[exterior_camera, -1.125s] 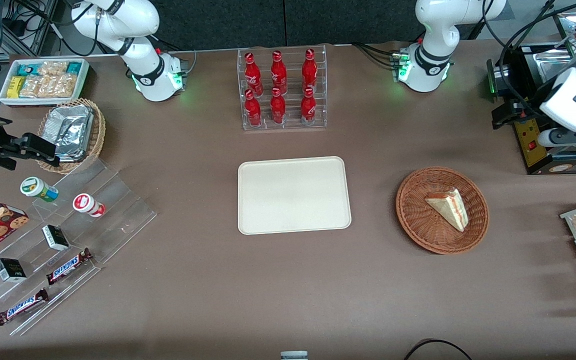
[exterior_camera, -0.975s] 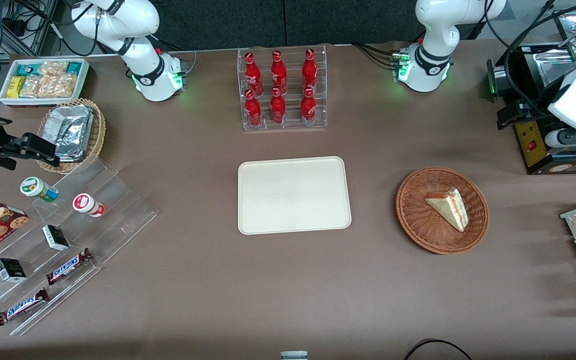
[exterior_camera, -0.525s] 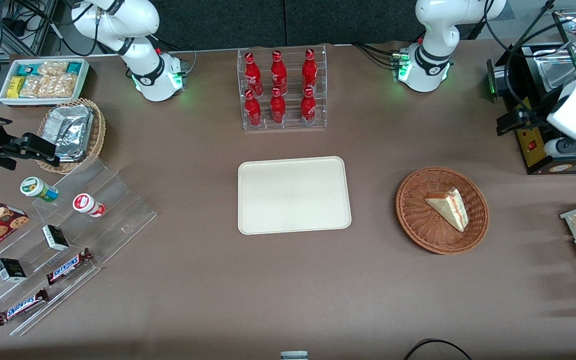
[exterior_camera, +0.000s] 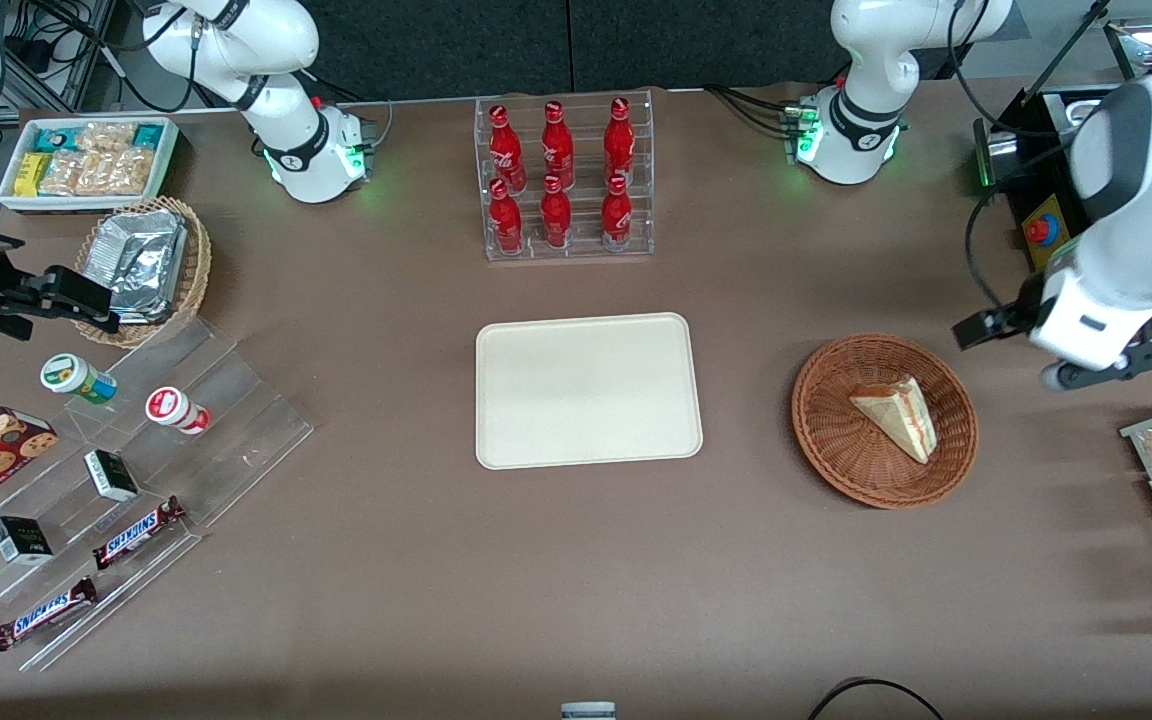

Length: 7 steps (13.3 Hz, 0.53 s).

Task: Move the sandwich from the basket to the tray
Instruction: 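Move the left gripper from rest toward the sandwich in the wicker basket, then lower the left gripper onto the wrapped sandwich and close on it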

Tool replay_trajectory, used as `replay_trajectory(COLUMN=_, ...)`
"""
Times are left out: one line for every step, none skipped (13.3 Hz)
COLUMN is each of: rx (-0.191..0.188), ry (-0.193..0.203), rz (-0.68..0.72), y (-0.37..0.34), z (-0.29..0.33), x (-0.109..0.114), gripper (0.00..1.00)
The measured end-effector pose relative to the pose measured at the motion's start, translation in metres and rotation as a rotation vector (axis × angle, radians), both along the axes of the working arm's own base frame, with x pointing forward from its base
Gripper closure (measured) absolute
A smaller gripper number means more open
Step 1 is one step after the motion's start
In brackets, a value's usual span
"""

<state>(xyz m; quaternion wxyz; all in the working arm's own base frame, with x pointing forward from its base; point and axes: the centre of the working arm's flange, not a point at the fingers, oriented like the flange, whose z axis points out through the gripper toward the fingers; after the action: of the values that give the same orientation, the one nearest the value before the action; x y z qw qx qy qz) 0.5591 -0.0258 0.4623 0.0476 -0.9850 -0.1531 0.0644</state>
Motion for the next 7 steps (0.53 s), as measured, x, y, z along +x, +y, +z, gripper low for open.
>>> replay_trajectory(rx=0.006, ry=0.002, rz=0.055, y=-0.002, z=-0.015, x=0.004, gripper=0.0)
replay_trajectory(rx=0.012, ry=-0.005, rz=0.109, y=-0.005, z=-0.026, x=0.009, gripper=0.0)
replay_trajectory(rx=0.016, ry=-0.013, rz=0.145, y=-0.008, z=-0.035, x=0.013, gripper=0.0)
replay_trajectory(rx=0.017, ry=-0.018, rz=0.166, y=-0.01, z=-0.042, x=0.017, gripper=0.0)
replay_trajectory(rx=0.017, ry=-0.025, rz=0.185, y=-0.012, z=-0.048, x=0.019, gripper=0.0)
replay_trajectory(rx=0.018, ry=-0.04, rz=0.218, y=-0.012, z=-0.053, x=0.022, gripper=0.0)
replay_trajectory(rx=0.019, ry=-0.056, rz=0.257, y=-0.012, z=-0.061, x=0.025, gripper=0.0)
